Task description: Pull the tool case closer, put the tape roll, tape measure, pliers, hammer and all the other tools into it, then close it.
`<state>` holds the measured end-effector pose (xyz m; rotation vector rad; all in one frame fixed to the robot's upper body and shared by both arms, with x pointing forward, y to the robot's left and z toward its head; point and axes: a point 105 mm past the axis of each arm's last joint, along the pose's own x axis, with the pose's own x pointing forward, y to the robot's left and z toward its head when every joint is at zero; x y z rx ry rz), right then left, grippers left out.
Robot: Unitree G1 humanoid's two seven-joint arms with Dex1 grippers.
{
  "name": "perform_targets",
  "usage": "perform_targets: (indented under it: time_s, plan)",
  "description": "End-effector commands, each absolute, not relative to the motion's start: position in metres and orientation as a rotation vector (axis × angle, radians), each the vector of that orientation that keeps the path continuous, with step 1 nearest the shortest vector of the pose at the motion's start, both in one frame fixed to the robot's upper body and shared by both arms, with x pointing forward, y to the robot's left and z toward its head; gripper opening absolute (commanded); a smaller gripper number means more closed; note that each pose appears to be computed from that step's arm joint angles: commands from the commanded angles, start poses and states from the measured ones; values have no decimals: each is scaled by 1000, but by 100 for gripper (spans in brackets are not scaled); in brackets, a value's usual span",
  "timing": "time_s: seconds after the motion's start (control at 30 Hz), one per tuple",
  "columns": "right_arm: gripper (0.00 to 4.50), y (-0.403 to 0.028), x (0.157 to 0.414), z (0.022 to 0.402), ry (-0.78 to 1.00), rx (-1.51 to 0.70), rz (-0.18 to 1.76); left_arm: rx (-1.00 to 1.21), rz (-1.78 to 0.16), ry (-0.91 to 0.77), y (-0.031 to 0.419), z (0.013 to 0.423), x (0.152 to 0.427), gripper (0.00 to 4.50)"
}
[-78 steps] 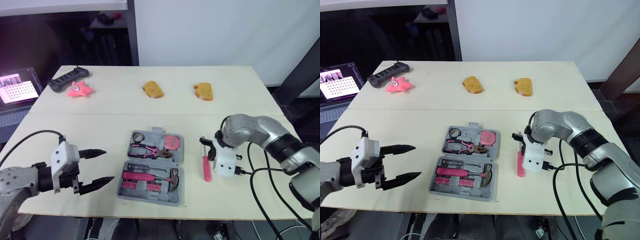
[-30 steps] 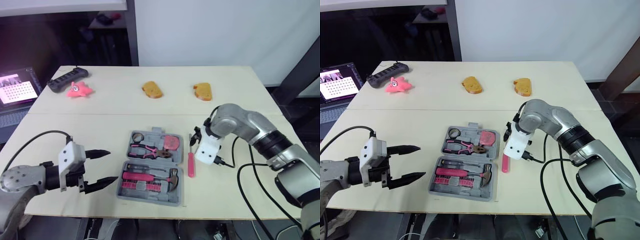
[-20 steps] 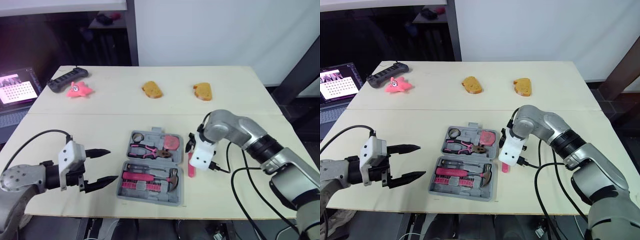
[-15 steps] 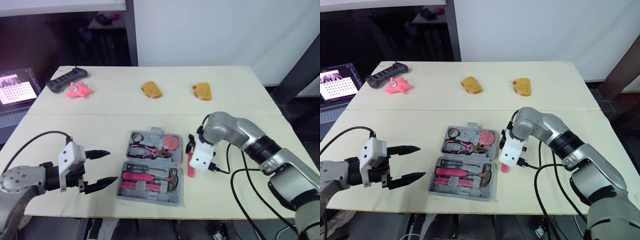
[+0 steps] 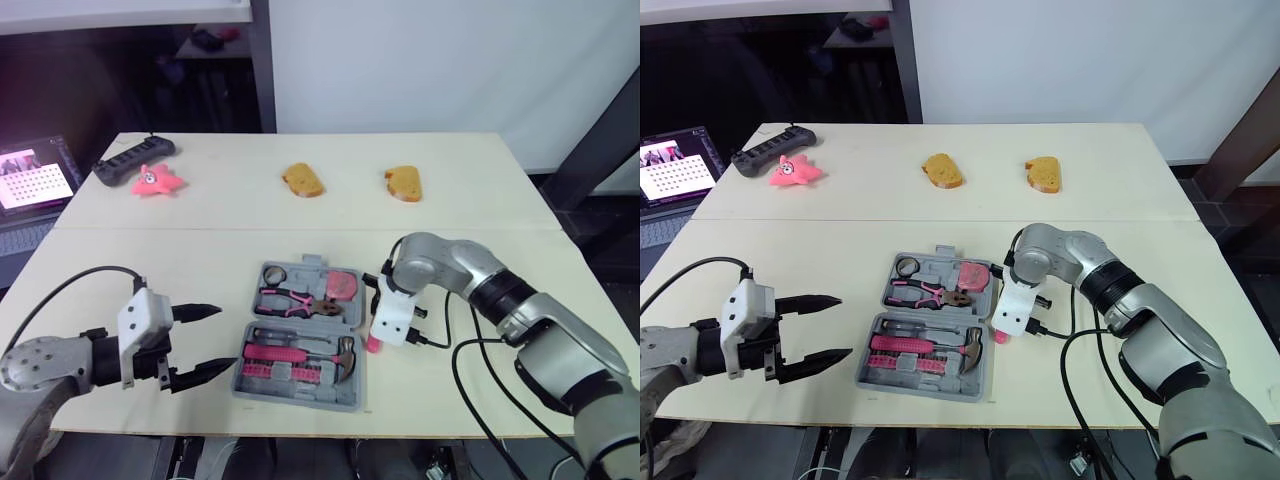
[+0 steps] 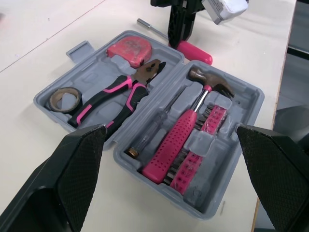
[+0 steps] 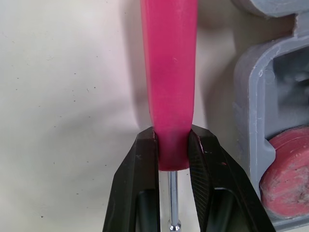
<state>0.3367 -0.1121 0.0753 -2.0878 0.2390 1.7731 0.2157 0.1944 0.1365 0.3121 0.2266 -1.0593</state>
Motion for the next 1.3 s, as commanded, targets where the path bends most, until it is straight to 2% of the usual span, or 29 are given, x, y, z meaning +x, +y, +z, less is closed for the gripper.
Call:
perform_targets:
  time_s: [0.03,0.1,0.27,0.37,0.47,0.6,0.7,1.0,1.07,1.1,1.27,1.3]
  plan:
    - [31,-120,345,98,248,-2056,1654,348,-1068,186,191,144,216,450]
    - [31,-125,344,105,286,-1973,1599,347,-1074,181,190,144,217,450]
    - [31,-156,307,121,531,-1431,1425,345,-1095,172,186,142,221,450]
    - [31,-169,296,121,669,-1125,1136,344,-1107,168,184,141,221,450]
    - [31,-185,285,113,908,-794,865,342,-1118,161,184,142,221,450]
    - [31,-188,288,106,1038,-418,633,335,-1136,138,183,147,219,450]
    - [31,-192,303,98,1031,-288,489,335,-1146,130,183,150,218,450]
    - [31,-191,315,75,1051,-271,357,344,-1147,124,183,154,218,450]
    - [134,-189,315,76,1039,-248,367,346,-1145,127,184,154,218,450]
    - [164,-188,315,77,1028,-244,368,347,-1145,128,185,154,218,450]
    - [418,-191,321,103,936,-281,373,351,-1157,129,184,154,221,450]
    - [441,-189,321,110,908,-279,396,351,-1160,129,184,154,222,450]
